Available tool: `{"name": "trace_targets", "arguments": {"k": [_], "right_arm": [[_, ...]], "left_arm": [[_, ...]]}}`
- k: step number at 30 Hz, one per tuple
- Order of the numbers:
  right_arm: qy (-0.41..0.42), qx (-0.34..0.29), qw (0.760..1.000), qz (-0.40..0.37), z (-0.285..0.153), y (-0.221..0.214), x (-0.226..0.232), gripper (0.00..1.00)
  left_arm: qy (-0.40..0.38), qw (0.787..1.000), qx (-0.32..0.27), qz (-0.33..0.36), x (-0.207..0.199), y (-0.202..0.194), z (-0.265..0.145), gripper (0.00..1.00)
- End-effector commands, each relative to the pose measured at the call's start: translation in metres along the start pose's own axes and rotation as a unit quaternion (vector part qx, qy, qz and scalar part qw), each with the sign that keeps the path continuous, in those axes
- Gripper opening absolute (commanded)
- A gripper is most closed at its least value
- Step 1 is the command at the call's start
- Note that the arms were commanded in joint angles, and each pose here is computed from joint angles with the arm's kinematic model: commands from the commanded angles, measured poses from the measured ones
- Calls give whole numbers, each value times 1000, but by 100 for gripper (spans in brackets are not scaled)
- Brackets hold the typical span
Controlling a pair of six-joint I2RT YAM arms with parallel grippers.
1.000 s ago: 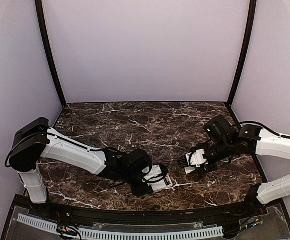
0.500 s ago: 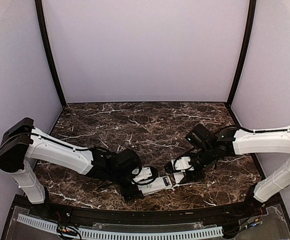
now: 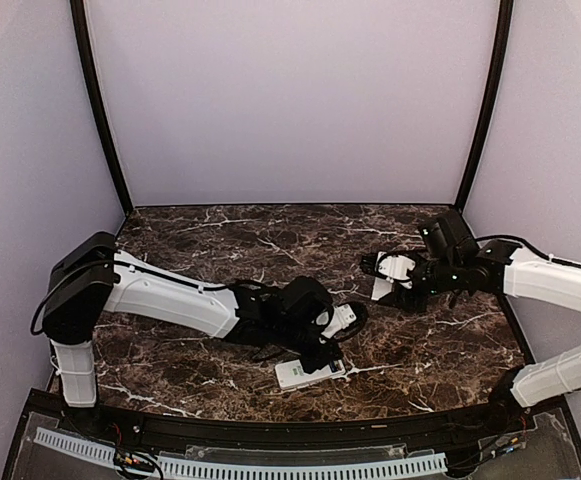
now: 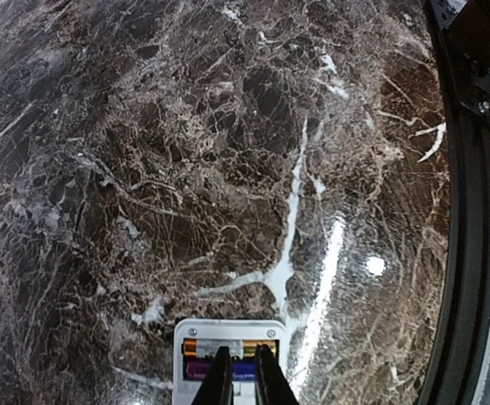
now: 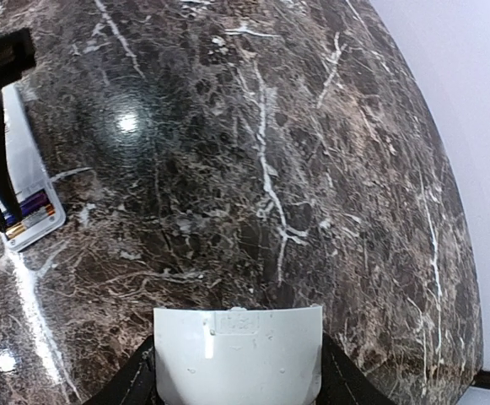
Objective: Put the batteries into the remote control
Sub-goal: Press the battery in the battery compartment.
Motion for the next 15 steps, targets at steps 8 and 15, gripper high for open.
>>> {"name": "trace_targets", "arguments": {"k": [8,15], "right_arm": [[-65,-12,997,27,-15,2,-16,29],[-62,-14,998,29,-14,3,-16,29]], "left_arm": [[-4,999,48,-10,3,-5,20,0],[-9,998,57,-17,2,-9,22,0]]}}
Point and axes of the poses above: each gripper's point midway between its finger pads, its own z axis out along the fingers, its own x axis along the line the jaws close on, y = z × x, the point moved 10 cm from there along -z, back along the fingers, and after that the axes turned 6 degrees about -z, right-handed, at the moved point
